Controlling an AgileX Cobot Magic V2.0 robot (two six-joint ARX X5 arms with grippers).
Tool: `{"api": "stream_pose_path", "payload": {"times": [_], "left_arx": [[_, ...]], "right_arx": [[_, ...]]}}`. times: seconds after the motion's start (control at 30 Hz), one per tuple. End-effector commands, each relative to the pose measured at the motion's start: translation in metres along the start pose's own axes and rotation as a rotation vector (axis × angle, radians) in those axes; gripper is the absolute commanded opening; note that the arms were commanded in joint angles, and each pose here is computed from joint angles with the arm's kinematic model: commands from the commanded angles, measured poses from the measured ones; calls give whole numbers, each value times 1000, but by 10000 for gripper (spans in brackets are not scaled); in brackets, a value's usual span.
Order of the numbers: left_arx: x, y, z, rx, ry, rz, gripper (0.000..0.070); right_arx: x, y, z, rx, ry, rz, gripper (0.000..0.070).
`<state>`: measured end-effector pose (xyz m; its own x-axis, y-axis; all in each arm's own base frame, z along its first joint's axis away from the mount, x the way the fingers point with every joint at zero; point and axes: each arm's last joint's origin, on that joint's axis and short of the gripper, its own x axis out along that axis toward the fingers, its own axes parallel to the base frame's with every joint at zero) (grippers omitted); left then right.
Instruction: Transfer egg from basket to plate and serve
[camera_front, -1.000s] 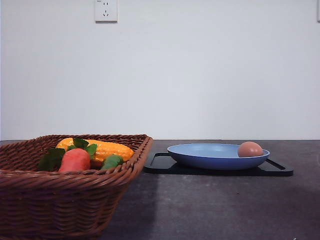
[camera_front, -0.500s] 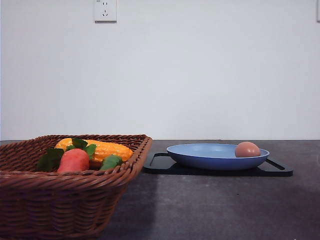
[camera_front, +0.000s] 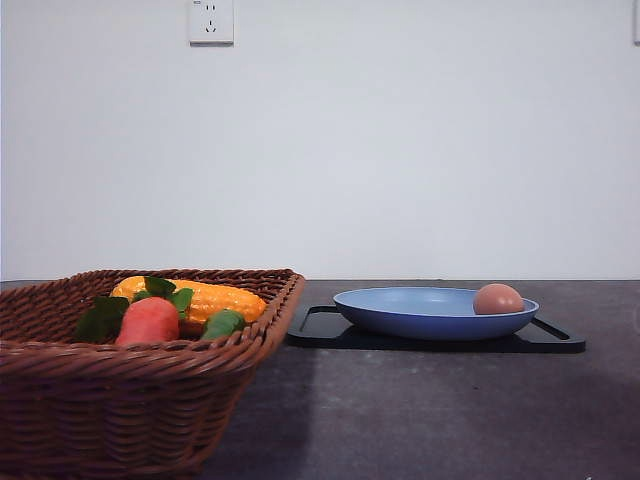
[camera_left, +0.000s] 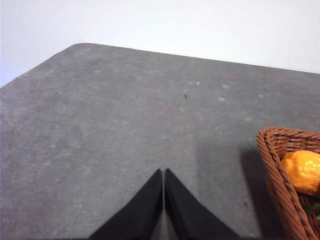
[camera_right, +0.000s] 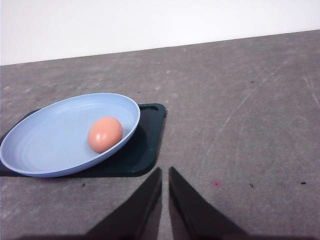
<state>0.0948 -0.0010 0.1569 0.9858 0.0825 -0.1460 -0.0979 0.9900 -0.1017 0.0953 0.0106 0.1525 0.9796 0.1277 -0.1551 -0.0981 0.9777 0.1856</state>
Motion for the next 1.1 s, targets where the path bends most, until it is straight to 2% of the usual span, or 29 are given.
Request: {"api": "stream_pose_path", "payload": {"times": [0.0, 1.07], "left_arx": [[3, 1, -9, 2, 30, 3, 0], [3, 1, -9, 2, 30, 3, 0]], "right_arx": [[1, 0, -1, 9, -6, 2, 0], [1, 0, -1, 9, -6, 2, 0]]}}
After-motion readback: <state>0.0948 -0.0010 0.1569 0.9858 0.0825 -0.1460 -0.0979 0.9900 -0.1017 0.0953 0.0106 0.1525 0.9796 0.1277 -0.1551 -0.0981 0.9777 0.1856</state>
